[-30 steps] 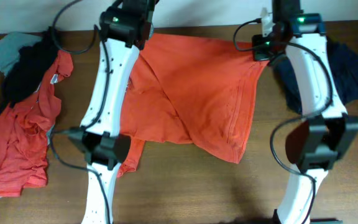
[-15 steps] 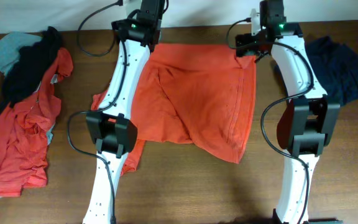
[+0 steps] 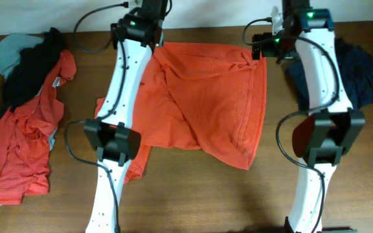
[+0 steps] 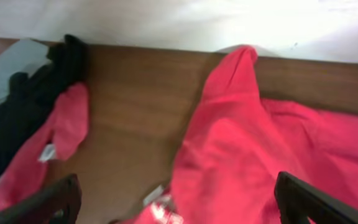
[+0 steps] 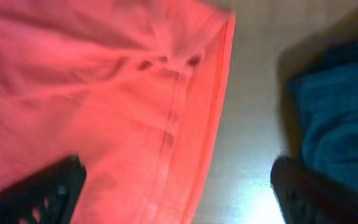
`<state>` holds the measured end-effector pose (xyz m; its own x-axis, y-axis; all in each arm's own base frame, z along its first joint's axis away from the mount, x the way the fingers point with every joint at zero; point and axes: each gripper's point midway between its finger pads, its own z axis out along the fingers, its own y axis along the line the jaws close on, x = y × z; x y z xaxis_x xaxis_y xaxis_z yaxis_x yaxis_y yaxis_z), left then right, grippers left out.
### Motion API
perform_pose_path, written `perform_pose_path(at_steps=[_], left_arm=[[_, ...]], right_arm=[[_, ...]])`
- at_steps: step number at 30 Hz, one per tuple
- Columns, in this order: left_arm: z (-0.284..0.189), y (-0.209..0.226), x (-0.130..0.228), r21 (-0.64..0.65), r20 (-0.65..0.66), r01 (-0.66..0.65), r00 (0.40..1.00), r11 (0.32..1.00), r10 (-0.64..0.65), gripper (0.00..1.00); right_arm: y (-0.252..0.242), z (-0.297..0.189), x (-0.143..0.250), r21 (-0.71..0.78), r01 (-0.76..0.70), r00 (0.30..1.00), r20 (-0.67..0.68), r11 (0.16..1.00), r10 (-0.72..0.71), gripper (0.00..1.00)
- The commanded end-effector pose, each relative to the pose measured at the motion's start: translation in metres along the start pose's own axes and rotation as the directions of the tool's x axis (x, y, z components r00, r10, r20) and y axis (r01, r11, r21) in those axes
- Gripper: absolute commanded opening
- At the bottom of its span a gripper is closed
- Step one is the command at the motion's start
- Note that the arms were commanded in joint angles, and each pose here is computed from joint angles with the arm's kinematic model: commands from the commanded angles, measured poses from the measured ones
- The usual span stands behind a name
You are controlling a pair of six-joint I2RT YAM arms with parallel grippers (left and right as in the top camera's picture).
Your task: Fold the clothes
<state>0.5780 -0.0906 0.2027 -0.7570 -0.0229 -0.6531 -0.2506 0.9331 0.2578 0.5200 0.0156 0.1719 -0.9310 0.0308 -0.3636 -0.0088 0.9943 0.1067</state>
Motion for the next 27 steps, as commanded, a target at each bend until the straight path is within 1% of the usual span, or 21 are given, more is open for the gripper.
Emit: perform_pose_path(at_steps=[1,3,6,9,11,13,15,17,22,25,27], left_arm=[[-0.084,0.040,-0.041,0.076,0.115,0.070,0.990,0.995,-0.078,0.99],[-0.107,0.045,-0.038,0.127,0.098,0.063,0.992,0.990,-0.076,0.99],[-0.137,0.054,-0.027,0.189,0.059,0.048,0.996,0.981,-0.060,0.99],[-0.160,0.072,-0.012,0.180,0.022,0.031,0.999,0.983,-0.036,0.99],[-0.172,0.083,-0.003,0.173,0.001,0.023,1.000,0.985,-0.023,0.99],[-0.184,0.090,0.004,0.180,-0.015,0.027,1.000,0.983,-0.024,0.99],[-0.202,0.078,0.008,0.302,-0.024,0.017,1.000,0.953,-0.010,0.99],[-0.219,0.074,0.008,0.376,-0.018,0.024,1.000,0.926,-0.019,0.99],[-0.255,0.090,0.005,0.419,0.041,0.036,0.997,0.907,-0.059,0.99],[-0.274,0.096,0.007,0.441,0.065,0.031,0.996,0.897,-0.066,0.99],[-0.287,0.096,0.014,0.458,0.070,0.016,0.996,0.889,-0.053,0.99]], right_arm=[[0.015,-0.064,-0.007,-0.062,-0.005,0.996,0.086,0.998,0.010,0.99],[0.023,-0.080,0.005,-0.098,-0.009,0.998,0.054,0.995,0.014,0.99],[0.025,-0.097,0.024,-0.101,-0.022,1.000,0.006,0.995,0.022,0.99],[0.025,-0.115,0.041,-0.092,-0.028,0.999,-0.025,0.995,0.026,0.99],[0.027,-0.129,0.048,-0.091,-0.035,0.999,-0.024,0.995,0.033,0.99],[0.028,-0.144,0.056,-0.092,-0.041,0.999,-0.019,0.995,0.039,0.99],[0.030,-0.162,0.060,-0.094,-0.039,0.999,0.011,0.995,0.040,0.99],[0.033,-0.182,0.063,-0.099,-0.049,0.997,0.053,0.994,0.055,0.99],[0.035,-0.237,0.079,-0.090,-0.080,0.981,0.172,0.993,0.094,0.99],[0.035,-0.249,0.100,-0.092,-0.099,0.979,0.167,0.991,0.113,0.99],[0.035,-0.248,0.118,-0.088,-0.105,0.984,0.134,0.990,0.117,0.99]])
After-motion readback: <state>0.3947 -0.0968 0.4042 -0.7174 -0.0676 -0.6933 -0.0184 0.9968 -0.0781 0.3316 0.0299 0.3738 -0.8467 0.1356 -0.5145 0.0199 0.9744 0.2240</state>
